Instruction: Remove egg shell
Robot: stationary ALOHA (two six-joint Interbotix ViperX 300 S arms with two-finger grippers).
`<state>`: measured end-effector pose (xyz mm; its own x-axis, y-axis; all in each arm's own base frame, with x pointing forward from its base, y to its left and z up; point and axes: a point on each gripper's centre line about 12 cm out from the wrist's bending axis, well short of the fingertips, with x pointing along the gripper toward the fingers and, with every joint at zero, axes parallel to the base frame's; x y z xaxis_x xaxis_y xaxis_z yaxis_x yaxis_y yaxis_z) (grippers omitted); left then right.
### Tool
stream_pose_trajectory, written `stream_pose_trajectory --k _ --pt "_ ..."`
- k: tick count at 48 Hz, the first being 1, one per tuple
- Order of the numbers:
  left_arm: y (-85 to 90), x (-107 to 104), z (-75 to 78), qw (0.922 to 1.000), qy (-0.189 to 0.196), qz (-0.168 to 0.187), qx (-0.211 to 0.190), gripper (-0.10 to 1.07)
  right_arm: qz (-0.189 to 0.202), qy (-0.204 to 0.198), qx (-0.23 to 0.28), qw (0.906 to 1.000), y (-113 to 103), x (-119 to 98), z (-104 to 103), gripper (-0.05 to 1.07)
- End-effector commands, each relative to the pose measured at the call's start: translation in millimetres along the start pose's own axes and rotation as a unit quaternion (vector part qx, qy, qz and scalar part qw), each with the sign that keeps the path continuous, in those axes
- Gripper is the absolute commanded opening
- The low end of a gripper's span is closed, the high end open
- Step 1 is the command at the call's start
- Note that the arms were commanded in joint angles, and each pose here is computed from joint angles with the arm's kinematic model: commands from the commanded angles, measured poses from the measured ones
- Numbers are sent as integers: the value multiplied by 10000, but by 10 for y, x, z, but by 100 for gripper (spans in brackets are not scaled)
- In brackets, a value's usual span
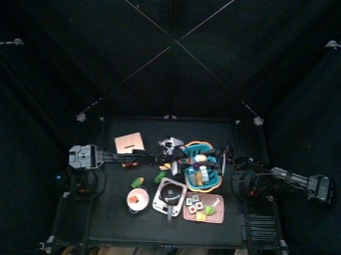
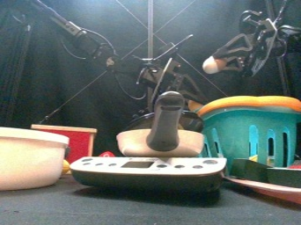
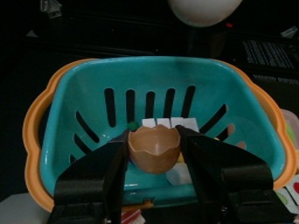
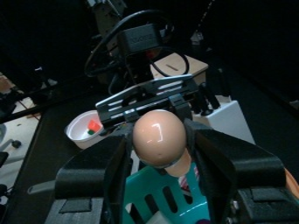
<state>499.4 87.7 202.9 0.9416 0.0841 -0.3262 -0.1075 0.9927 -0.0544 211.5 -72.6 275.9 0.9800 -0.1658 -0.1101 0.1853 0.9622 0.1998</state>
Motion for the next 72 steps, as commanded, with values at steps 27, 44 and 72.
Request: stream_pose_trajectory --k 27,44,72 --pt "-36 -10 198 9996 -264 -31 -49 99 -94 -50 22 9999 -38 -7 30 59" --pt "-220 -356 318 9899 -902 -499 971 99 -149 -55 216 9996 -59 -18 -4 59" --pt "-108 -330 404 9535 -2126 335 2109 99 -169 -75 594 9981 -63 -10 -54 59"
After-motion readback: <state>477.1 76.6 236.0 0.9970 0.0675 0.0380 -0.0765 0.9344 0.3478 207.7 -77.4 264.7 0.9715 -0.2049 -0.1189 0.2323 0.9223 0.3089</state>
